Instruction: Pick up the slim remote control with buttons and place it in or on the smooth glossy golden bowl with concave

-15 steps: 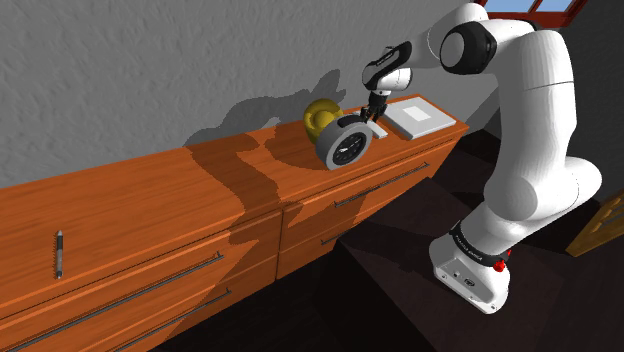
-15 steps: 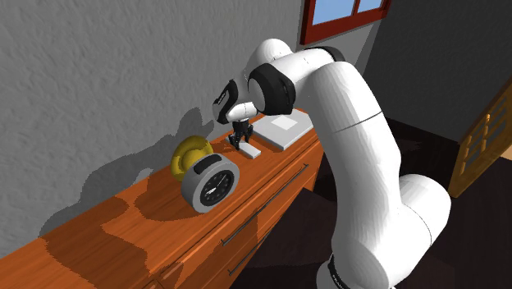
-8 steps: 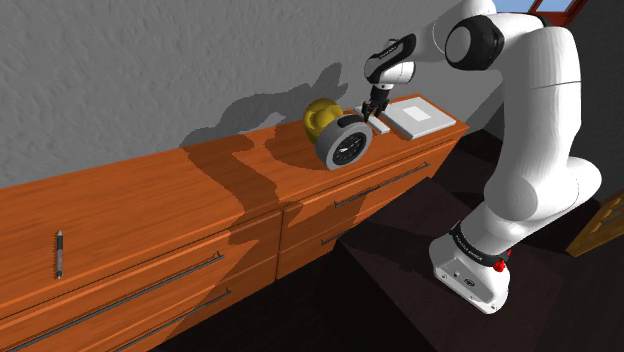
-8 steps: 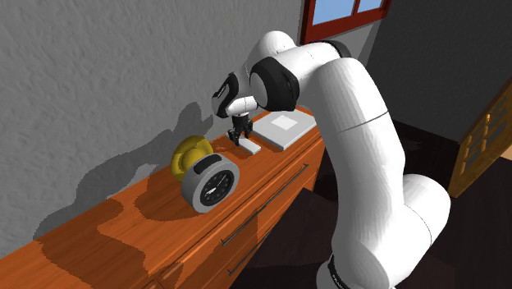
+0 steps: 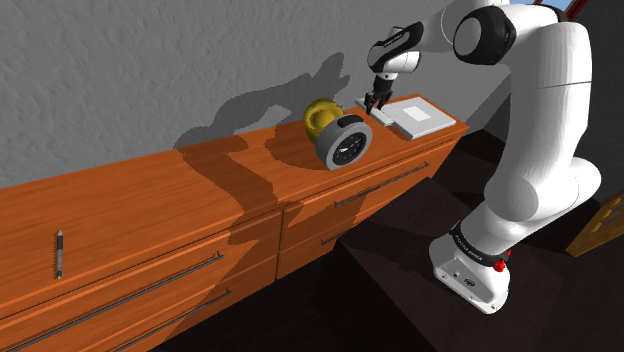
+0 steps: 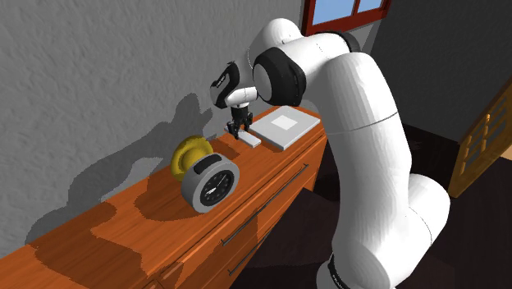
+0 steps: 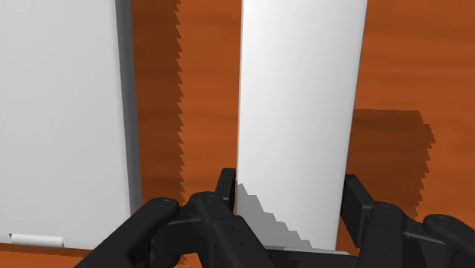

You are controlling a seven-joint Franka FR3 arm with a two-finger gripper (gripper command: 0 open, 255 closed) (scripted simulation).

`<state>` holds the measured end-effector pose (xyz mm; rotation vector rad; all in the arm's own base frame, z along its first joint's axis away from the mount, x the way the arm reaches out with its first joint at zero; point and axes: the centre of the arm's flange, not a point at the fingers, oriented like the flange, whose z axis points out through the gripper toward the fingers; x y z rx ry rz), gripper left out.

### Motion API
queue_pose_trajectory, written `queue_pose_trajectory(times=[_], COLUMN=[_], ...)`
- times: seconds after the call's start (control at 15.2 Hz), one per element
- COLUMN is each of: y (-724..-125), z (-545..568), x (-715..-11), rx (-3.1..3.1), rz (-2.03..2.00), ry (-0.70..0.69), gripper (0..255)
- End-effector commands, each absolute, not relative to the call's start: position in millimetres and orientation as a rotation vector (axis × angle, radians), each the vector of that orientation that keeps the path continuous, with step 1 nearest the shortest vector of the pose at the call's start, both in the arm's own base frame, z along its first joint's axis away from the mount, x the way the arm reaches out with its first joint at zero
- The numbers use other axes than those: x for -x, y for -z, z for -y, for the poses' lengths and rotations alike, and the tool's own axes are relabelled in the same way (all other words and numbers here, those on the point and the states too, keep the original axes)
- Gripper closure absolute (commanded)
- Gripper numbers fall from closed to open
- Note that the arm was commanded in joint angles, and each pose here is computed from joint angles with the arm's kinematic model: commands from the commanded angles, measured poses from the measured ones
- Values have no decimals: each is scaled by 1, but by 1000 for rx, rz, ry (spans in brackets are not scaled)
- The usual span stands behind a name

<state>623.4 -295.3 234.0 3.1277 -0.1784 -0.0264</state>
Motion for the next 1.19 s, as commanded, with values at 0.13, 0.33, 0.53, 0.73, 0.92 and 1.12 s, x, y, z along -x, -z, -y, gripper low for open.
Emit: queue_pose_trajectory(times=[0.13,0.33,0.53,0.73,0.92,1.12], y=[-255,-271,-287,-303,-318,-334], z=[296,296,296,296,296,296], x=[-623,-623,-623,-623,-623,-623], rx=[-3128,-3128,-3128,-3128,-3128,-3128], rz=[178,178,178,178,178,178], ry=[26,26,26,26,26,26], gripper=[255,255,255,255,255,255])
